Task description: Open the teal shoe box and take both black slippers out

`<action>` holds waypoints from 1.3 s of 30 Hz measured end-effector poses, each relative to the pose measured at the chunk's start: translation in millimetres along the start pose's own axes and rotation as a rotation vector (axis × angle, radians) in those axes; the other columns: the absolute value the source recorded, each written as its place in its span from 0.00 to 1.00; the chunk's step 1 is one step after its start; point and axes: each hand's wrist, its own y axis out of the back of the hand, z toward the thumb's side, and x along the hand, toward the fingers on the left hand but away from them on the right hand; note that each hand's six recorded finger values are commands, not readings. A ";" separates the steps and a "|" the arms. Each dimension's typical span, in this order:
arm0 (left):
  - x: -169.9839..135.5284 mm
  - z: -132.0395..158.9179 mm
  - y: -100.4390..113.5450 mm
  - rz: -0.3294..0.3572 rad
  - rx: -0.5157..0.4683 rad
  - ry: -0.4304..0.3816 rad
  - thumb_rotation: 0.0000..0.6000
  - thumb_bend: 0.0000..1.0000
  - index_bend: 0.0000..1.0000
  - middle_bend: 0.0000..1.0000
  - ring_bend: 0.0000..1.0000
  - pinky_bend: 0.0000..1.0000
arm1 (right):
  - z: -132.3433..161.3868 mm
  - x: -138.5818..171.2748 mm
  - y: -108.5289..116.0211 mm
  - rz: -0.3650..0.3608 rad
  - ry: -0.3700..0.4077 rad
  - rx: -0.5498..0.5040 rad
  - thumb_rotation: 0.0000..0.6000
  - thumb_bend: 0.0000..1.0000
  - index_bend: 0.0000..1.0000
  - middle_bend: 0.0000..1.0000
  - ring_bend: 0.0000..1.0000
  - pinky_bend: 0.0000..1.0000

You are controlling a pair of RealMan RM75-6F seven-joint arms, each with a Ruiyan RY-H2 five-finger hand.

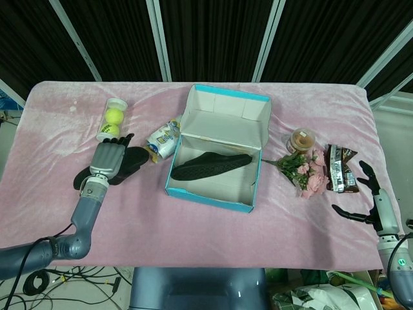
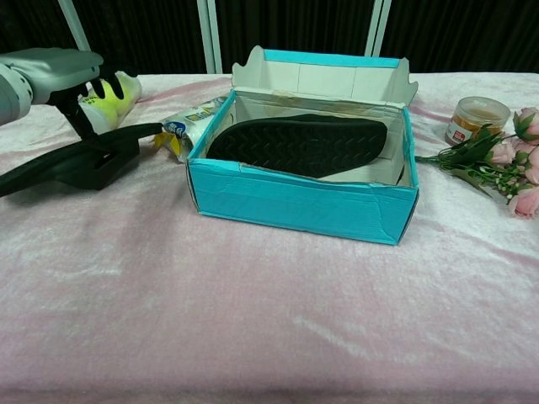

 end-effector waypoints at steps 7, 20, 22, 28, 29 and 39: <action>-20.8 34.7 37.6 0.071 -0.169 -0.145 1.00 0.00 0.11 0.24 0.21 0.25 | 0.4 2.7 2.5 -0.004 -0.002 0.001 1.00 0.00 0.00 0.00 0.00 0.14; 6.9 123.0 32.0 -0.016 -0.205 -0.246 1.00 0.07 0.16 0.27 0.25 0.27 | 2.0 6.6 5.7 -0.011 0.000 0.004 1.00 0.00 0.00 0.00 0.00 0.14; 12.7 138.9 29.2 -0.028 -0.196 -0.259 1.00 0.09 0.18 0.29 0.26 0.28 | 1.6 7.3 6.6 -0.015 -0.002 0.004 1.00 0.00 0.00 0.00 0.00 0.14; 24.7 175.5 19.9 -0.033 -0.144 -0.278 1.00 0.11 0.21 0.32 0.29 0.32 | 0.8 10.1 9.9 -0.026 -0.007 0.006 1.00 0.00 0.00 0.00 0.00 0.14; 26.1 179.8 18.4 -0.033 -0.138 -0.277 1.00 0.11 0.21 0.32 0.29 0.32 | 0.6 10.5 10.6 -0.029 -0.008 0.007 1.00 0.00 0.00 0.00 0.00 0.14; 38.2 197.6 9.3 -0.019 -0.076 -0.259 1.00 0.11 0.19 0.30 0.29 0.31 | -1.4 15.1 18.4 -0.051 -0.017 0.005 1.00 0.00 0.00 0.00 0.00 0.14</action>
